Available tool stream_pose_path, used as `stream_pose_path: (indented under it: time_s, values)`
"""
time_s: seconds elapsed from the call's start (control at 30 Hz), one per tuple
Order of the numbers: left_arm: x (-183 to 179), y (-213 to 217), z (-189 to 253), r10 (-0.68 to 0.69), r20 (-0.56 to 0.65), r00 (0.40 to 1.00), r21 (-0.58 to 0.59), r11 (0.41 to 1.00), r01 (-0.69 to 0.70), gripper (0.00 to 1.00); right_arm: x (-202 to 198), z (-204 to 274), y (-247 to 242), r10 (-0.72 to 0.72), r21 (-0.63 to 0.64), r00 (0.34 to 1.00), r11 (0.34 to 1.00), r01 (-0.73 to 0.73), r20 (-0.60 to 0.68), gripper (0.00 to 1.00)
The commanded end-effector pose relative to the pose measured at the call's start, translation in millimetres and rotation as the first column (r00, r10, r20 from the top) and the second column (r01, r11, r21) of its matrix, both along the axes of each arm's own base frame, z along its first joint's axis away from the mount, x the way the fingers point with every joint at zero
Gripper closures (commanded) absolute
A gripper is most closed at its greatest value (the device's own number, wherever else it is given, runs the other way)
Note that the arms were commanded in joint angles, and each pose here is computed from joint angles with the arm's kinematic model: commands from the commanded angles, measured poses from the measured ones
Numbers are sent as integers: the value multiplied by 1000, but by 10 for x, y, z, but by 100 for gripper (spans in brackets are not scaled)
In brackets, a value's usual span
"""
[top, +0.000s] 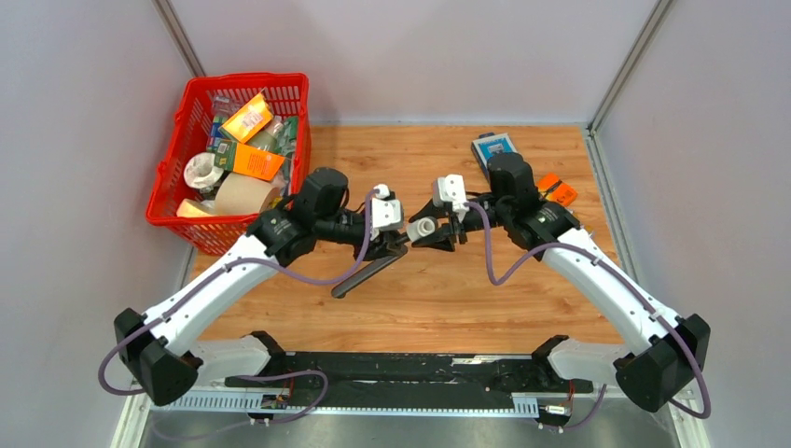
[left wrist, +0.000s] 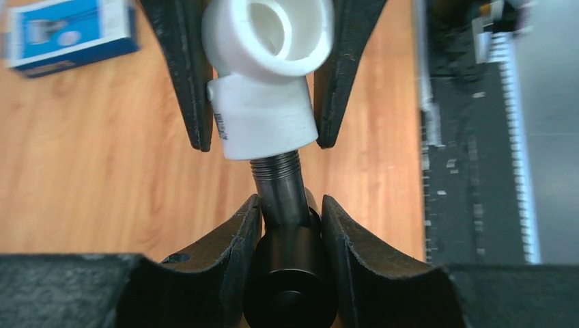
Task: Install the water faucets
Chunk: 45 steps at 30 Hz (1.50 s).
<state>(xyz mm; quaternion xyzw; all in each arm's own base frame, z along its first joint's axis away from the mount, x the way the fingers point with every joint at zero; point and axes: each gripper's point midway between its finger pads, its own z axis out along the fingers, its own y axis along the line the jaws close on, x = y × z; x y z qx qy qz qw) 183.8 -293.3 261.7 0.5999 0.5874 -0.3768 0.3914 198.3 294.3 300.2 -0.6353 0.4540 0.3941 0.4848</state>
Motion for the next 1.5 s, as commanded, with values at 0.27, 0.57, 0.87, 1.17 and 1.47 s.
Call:
stream_pose_path:
  time_s: [0.27, 0.57, 0.87, 1.17, 1.47]
  values:
    - [660, 431, 537, 594, 688, 417, -345, 774, -531, 100, 771, 38, 217, -480, -225, 451, 831, 509, -752, 100]
    - [495, 281, 514, 590, 795, 140, -452, 731, -512, 100, 957, -249, 263, -496, -357, 154, 776, 521, -854, 97]
    - [519, 134, 297, 513, 654, 556, -296, 850, -436, 100, 960, 382, -36, -482, -115, 538, 809, 577, -691, 42]
    - [285, 47, 213, 276, 388, 880, -156, 960, -232, 100, 553, 799, -356, -439, 142, 869, 868, 476, -230, 0]
    - [20, -36, 258, -56, 56, 997, -185, 981, 66, 100, -165, 551, -421, -148, 196, 980, 973, 121, 133, 0]
